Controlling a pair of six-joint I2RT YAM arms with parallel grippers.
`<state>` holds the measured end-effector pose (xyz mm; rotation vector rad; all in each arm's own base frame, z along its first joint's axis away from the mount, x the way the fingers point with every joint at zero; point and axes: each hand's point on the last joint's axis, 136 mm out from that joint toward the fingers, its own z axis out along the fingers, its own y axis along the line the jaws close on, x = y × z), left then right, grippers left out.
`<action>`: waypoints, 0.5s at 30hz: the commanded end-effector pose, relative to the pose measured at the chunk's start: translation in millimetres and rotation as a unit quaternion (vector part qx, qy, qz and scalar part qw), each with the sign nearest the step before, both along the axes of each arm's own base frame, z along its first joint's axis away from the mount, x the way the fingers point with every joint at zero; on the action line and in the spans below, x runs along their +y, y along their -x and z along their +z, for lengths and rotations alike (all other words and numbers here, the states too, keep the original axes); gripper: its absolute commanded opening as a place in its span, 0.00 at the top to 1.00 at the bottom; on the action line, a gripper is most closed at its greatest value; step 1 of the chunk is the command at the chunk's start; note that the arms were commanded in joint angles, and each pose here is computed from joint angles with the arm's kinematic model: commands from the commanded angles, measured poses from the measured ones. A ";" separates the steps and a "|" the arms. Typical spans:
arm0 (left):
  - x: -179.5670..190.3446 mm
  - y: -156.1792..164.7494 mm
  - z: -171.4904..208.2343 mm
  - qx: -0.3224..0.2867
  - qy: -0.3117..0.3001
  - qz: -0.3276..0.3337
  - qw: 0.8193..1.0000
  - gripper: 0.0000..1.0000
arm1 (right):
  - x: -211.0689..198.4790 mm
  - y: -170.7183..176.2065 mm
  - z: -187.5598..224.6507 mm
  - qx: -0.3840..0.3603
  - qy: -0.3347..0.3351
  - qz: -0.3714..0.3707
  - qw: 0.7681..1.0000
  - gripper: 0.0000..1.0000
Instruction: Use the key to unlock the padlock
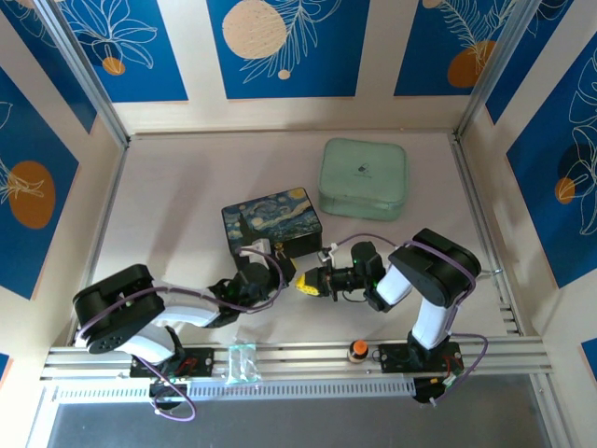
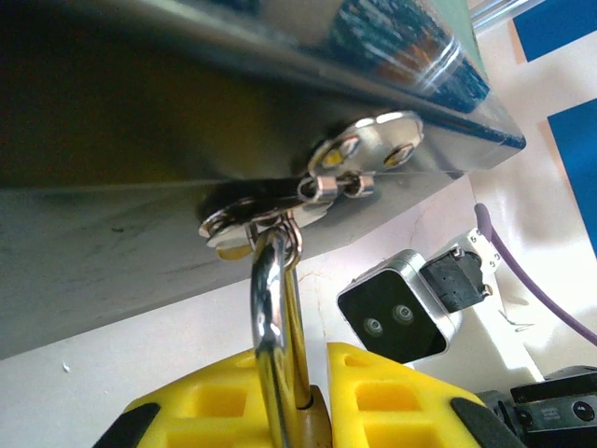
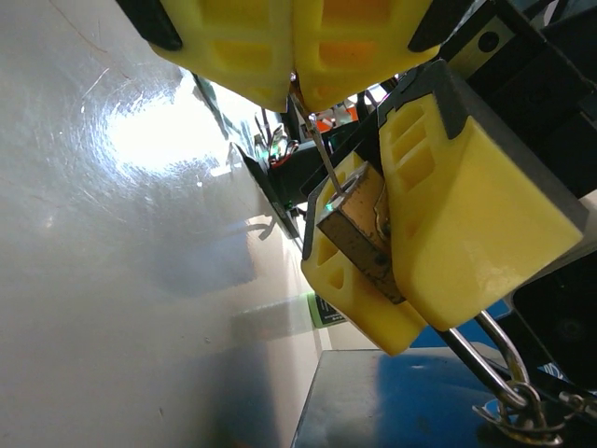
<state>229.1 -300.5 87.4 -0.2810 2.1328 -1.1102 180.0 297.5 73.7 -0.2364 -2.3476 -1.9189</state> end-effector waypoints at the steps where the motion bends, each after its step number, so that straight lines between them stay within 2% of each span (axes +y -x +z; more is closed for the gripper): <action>1: -37.0 30.5 32.7 -0.002 0.081 -0.098 0.992 1.00 | -2.8 -39.0 18.9 -0.055 -0.014 -0.080 0.995 1.00; 5: -39.2 34.0 36.3 -0.003 0.085 -0.101 0.991 1.00 | -11.9 -50.1 11.9 -0.038 -0.017 -0.113 0.993 1.00; 10: -40.6 35.6 38.3 -0.009 0.086 -0.102 0.991 1.00 | 0.1 -49.5 26.1 -0.057 -0.031 -0.104 0.992 1.00; 15: -38.7 35.3 30.9 -0.004 0.073 -0.099 0.992 1.00 | 0.0 -50.8 21.8 -0.047 -0.028 -0.108 0.993 1.00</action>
